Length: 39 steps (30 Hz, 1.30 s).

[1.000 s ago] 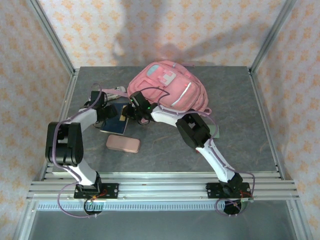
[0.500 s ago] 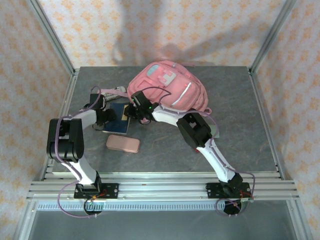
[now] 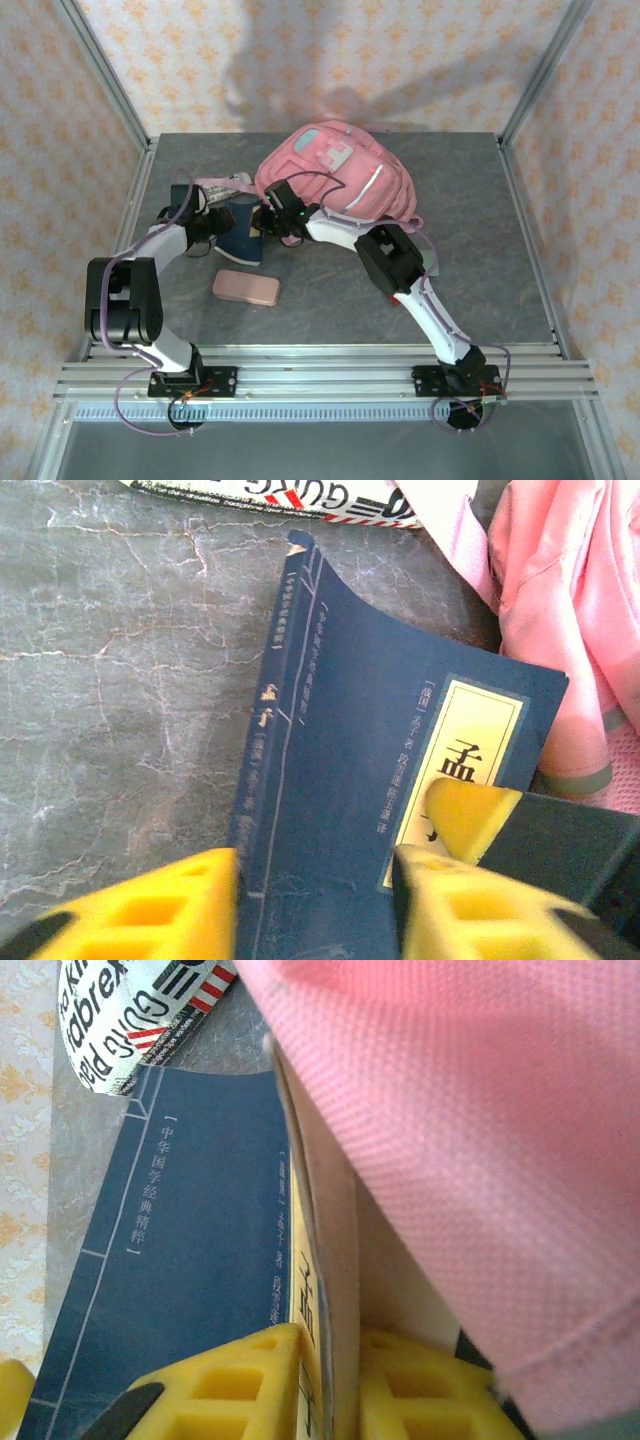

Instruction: Pack books, pencil case, and school supplies into a backpack

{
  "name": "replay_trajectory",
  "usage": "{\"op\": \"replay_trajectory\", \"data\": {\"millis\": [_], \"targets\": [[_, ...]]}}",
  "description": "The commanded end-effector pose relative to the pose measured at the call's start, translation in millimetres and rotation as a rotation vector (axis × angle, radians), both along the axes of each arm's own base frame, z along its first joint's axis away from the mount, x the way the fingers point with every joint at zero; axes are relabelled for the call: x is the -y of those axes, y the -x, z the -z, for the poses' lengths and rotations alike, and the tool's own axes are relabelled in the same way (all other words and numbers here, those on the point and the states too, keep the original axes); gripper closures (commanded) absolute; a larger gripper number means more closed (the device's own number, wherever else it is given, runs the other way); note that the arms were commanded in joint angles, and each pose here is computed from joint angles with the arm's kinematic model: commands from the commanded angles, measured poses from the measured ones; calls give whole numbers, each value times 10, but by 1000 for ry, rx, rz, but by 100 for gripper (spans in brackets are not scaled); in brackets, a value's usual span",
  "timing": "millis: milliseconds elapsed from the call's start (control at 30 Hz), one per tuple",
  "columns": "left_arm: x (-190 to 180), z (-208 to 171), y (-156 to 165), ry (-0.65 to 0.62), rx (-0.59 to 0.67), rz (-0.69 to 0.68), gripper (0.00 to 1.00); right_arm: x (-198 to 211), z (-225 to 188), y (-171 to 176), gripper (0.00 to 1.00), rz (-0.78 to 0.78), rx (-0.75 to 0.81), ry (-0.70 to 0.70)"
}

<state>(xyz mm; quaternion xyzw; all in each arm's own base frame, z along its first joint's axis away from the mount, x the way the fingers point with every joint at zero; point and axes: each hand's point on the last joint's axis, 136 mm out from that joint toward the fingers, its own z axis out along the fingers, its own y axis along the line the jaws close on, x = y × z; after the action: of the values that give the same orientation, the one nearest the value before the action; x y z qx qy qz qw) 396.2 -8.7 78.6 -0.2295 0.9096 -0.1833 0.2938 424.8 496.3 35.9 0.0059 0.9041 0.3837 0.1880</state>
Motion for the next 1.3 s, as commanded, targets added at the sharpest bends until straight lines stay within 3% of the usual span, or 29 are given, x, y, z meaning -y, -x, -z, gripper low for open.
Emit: {"op": "replay_trajectory", "data": {"millis": [0,67,100,267,400,633,767,1033,1267], "targets": [[412,-12,7,153,26,124,69,278,834,369,81,4,-180,185],[436,9,32,164,19,134,78,277,842,370,80,4,-182,183],[436,21,44,164,15,135,78,275,848,373,80,4,-183,182],[203,107,96,40,-29,57,57,280,862,379,80,7,-185,184],[-116,41,117,-108,-25,-59,35,327,857,367,81,15,-173,209],[-390,184,123,-244,-103,-133,26,486,799,321,82,46,-129,281],[-364,402,123,-233,-151,-116,25,482,782,319,82,43,-126,278],[34,651,160,-61,-193,31,30,448,847,334,82,32,-139,269],[348,266,73,108,-54,119,40,422,933,342,82,26,-155,266]]}}
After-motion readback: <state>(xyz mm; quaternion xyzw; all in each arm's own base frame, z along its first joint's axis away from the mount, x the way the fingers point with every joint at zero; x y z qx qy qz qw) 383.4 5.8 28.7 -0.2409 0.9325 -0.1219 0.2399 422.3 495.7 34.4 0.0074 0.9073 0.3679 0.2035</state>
